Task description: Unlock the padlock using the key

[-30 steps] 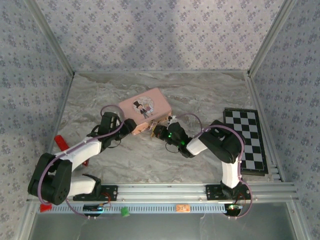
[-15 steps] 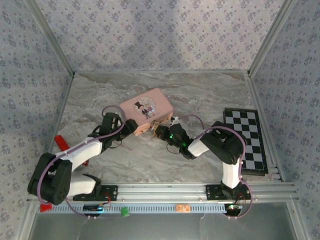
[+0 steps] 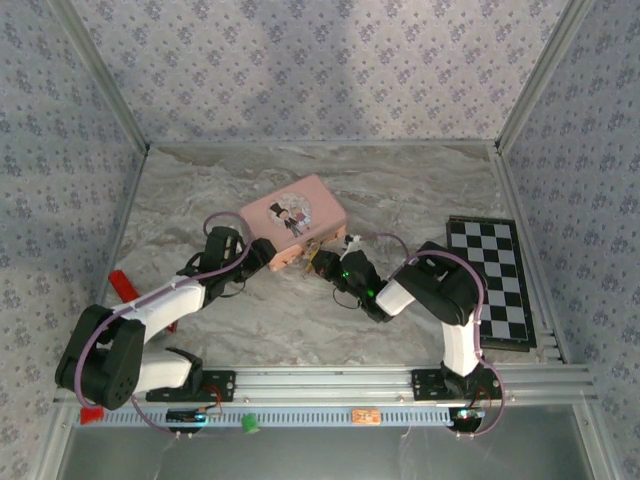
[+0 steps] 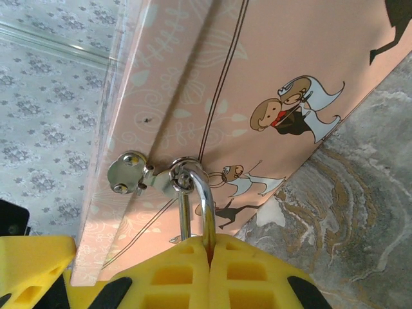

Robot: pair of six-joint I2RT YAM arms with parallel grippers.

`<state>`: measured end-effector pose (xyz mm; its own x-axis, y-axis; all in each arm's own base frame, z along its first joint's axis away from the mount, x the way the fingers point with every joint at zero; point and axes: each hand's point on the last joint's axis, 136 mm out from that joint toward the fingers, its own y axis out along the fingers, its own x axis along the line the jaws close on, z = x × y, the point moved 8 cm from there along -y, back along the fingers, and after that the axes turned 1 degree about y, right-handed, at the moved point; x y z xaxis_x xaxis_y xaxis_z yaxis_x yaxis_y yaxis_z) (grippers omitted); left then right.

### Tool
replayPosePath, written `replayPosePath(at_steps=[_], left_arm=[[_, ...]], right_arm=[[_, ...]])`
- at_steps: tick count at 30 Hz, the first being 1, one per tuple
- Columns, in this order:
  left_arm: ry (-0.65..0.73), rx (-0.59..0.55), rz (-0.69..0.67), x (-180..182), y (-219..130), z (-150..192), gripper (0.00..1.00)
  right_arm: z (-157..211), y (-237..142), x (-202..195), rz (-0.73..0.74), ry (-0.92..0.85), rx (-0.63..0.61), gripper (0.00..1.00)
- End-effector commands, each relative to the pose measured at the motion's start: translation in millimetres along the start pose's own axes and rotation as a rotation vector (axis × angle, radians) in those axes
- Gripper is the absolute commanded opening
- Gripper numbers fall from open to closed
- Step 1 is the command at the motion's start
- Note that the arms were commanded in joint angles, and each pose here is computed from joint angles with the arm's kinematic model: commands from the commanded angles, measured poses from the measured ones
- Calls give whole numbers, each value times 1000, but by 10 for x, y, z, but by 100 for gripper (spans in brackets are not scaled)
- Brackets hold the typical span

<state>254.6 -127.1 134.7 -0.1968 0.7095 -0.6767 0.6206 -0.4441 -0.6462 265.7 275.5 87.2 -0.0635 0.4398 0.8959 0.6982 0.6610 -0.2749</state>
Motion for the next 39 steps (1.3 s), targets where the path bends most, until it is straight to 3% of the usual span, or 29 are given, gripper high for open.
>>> replayPosePath(at_steps=[1,39], left_arm=[[-8,2,-73,139,16,55,69],[26,47,-29,-95,189,128,67]], right_arm=[[-168,-18,68,-65,38,-122,0],[-500,-70,61,-68,127,-387,0]])
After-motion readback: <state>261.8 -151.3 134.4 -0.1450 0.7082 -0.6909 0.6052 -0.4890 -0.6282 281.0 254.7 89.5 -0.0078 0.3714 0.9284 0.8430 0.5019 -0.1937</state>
